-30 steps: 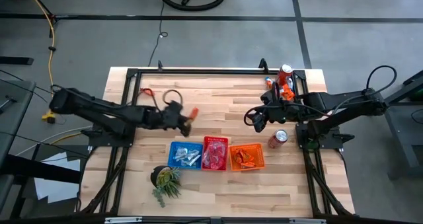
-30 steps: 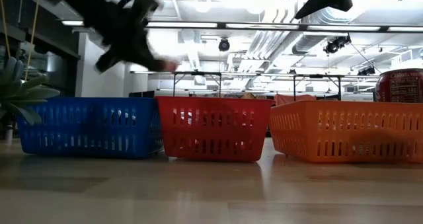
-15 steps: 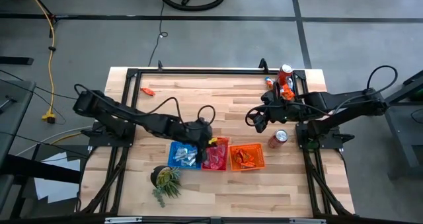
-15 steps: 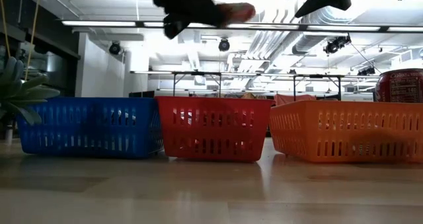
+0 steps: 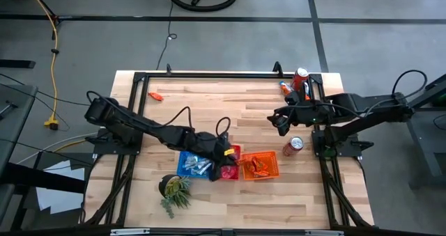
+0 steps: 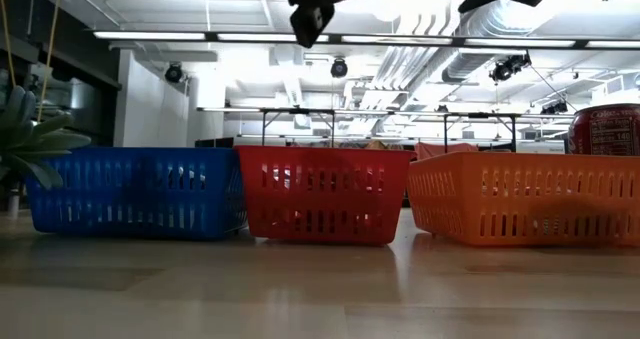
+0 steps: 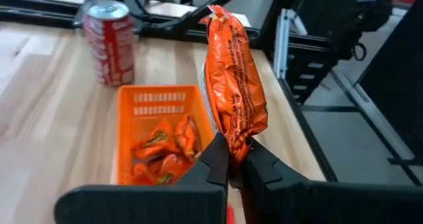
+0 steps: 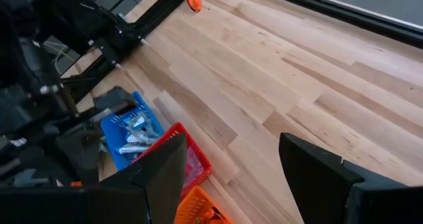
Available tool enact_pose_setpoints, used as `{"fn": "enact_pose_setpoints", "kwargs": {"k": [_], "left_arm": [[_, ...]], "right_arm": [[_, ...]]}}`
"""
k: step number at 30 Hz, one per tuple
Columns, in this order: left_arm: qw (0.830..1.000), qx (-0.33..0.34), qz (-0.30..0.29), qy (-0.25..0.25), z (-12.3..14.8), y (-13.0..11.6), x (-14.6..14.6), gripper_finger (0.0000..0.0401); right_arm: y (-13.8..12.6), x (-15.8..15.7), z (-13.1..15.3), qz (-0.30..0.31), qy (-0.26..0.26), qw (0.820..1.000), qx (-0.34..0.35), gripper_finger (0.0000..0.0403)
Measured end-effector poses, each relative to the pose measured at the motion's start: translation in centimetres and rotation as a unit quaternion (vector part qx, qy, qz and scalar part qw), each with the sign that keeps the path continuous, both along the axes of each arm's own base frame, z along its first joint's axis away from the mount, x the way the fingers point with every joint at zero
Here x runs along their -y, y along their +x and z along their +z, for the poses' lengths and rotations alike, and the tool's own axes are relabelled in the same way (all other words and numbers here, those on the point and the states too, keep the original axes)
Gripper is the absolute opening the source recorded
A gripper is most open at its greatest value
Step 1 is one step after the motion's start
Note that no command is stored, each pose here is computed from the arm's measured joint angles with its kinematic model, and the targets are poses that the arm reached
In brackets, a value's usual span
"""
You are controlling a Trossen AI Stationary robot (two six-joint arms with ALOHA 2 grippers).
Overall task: Sort candy
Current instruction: Put the orange candy pack into the orange bin
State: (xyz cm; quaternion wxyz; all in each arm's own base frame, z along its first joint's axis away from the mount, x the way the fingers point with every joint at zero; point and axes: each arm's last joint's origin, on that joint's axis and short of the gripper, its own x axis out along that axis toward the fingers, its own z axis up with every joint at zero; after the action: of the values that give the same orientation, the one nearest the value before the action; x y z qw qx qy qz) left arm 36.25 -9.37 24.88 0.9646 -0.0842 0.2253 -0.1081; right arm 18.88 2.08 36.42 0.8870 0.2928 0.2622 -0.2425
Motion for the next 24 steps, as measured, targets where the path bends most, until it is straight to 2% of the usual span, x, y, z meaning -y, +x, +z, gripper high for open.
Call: {"fn": "enact_pose_setpoints", "kwargs": {"k": [4, 11, 15, 19, 24], "left_arm": [[1.000, 0.004, -0.013, 0.008, -0.2, 0.0, 0.7, 0.0000], [0.995, 0.064, -0.042, 0.062, 0.6, 0.1, 1.3, 0.0000], [0.994, 0.071, -0.039, 0.075, -0.5, 1.0, 1.5, 0.0000], [0.994, 0.048, -0.025, 0.098, -1.8, 3.0, 2.2, 0.0000], [0.993, 0.016, 0.009, 0.112, -3.6, 6.8, 3.1, 0.0000]], "right_arm": [[-0.1, 0.0, 0.1, -0.001, 0.002, 1.000, 0.003, 0.0236], [-0.2, 0.0, -0.1, -0.008, 0.007, 1.000, -0.004, 0.0236], [-0.3, 0.1, -0.1, -0.016, 0.007, 1.000, -0.008, 0.0236], [-0.4, 0.1, -0.2, -0.016, 0.004, 1.000, -0.015, 0.0236], [-0.6, 0.1, -0.5, -0.016, 0.001, 0.999, -0.031, 0.0236]]}}
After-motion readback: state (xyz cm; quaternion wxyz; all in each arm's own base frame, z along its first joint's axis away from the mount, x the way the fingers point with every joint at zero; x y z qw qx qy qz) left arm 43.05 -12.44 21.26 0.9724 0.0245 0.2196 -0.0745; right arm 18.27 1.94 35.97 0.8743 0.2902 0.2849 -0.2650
